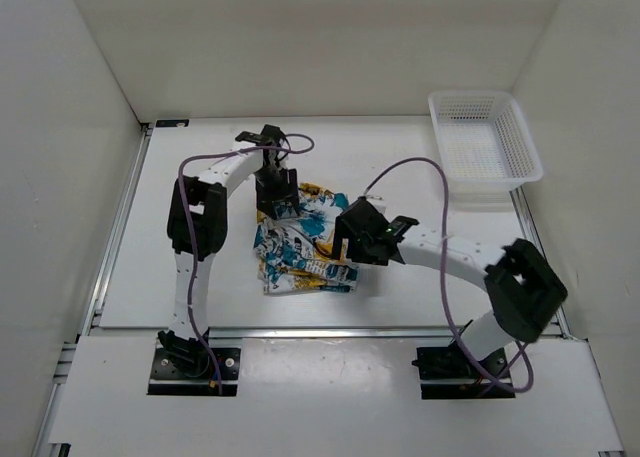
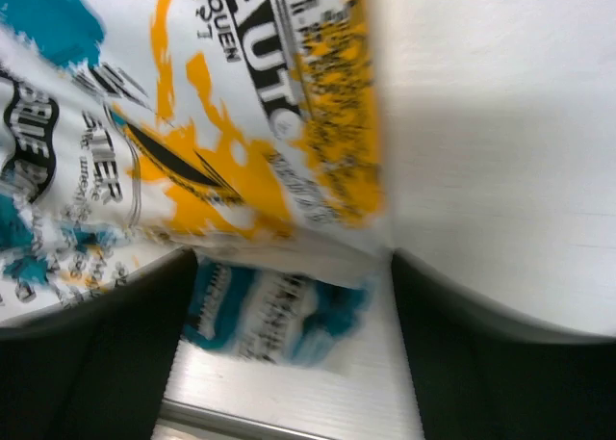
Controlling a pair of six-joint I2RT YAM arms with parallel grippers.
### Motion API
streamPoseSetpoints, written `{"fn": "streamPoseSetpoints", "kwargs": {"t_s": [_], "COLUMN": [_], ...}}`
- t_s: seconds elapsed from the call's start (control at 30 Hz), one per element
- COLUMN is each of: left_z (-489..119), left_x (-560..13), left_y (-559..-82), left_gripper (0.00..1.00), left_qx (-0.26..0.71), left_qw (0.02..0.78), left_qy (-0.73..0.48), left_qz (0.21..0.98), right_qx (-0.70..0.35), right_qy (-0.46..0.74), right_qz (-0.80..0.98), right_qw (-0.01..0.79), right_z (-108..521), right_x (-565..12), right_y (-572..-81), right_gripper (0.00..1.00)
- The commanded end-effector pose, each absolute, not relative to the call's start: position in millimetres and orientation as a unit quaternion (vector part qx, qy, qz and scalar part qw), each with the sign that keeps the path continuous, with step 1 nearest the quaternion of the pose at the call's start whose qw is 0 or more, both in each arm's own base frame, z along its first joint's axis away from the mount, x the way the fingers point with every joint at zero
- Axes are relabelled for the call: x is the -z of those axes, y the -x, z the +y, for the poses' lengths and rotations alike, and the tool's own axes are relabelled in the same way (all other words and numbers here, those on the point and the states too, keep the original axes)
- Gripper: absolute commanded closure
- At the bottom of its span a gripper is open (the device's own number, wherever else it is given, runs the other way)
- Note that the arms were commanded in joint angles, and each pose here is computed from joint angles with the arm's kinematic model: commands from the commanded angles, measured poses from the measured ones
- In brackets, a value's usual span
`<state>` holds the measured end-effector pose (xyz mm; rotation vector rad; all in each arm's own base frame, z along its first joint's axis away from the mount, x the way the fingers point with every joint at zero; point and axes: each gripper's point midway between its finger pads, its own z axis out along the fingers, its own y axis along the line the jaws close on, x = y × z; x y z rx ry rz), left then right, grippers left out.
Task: Fold and stack the shorts
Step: Fold the shorts
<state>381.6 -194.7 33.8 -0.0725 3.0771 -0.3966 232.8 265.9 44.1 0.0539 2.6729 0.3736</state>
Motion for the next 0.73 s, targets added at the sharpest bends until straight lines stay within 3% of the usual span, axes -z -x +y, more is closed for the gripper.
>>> {"fn": "streamPoseSetpoints", "kwargs": {"t_s": [0.0, 0.03, 0.2, 0.23, 0.4, 0.7], "left_z": [-205.1, -198.4, -177.2, -171.8, -140.7, -103.6], "left_x": [-110.3, -124.0, -233.7, -250.3, -305.4, -318.7], "left_y": [-409.2, -412.4, -397.0, -393.7, -338.5, -260.8], "left_gripper": [0.23, 0.14, 0.10, 0.00, 0.00, 0.00], "left_qx": [0.165, 0.150, 0.149, 0.145, 0.145, 0.172], "left_qw": [0.117, 0.137, 0.256, 0.279, 0.359, 0.432], "left_qy": [0.008, 0.010, 0.002, 0.004, 0.017, 0.089], "left_qz": [0.979, 0.979, 0.955, 0.949, 0.922, 0.881], "right_qx": [-0.105, -0.100, -0.030, -0.015, 0.068, 0.084], "right_qy": [-0.044, -0.046, -0.067, -0.066, -0.085, -0.121], "right_qz": [0.941, 0.933, 0.896, 0.891, 0.876, 0.869], "right_qw": [0.320, 0.341, 0.438, 0.448, 0.470, 0.472], "right_z": [233.2, 226.8, 165.8, 156.9, 107.4, 77.1], "right_x": [-103.3, -117.0, -187.1, -194.7, -207.7, -199.4], "right_y": [-251.1, -255.2, -263.3, -262.9, -251.9, -230.3], "right_gripper": [0.01, 0.00, 0.00, 0.00, 0.00, 0.00]}}
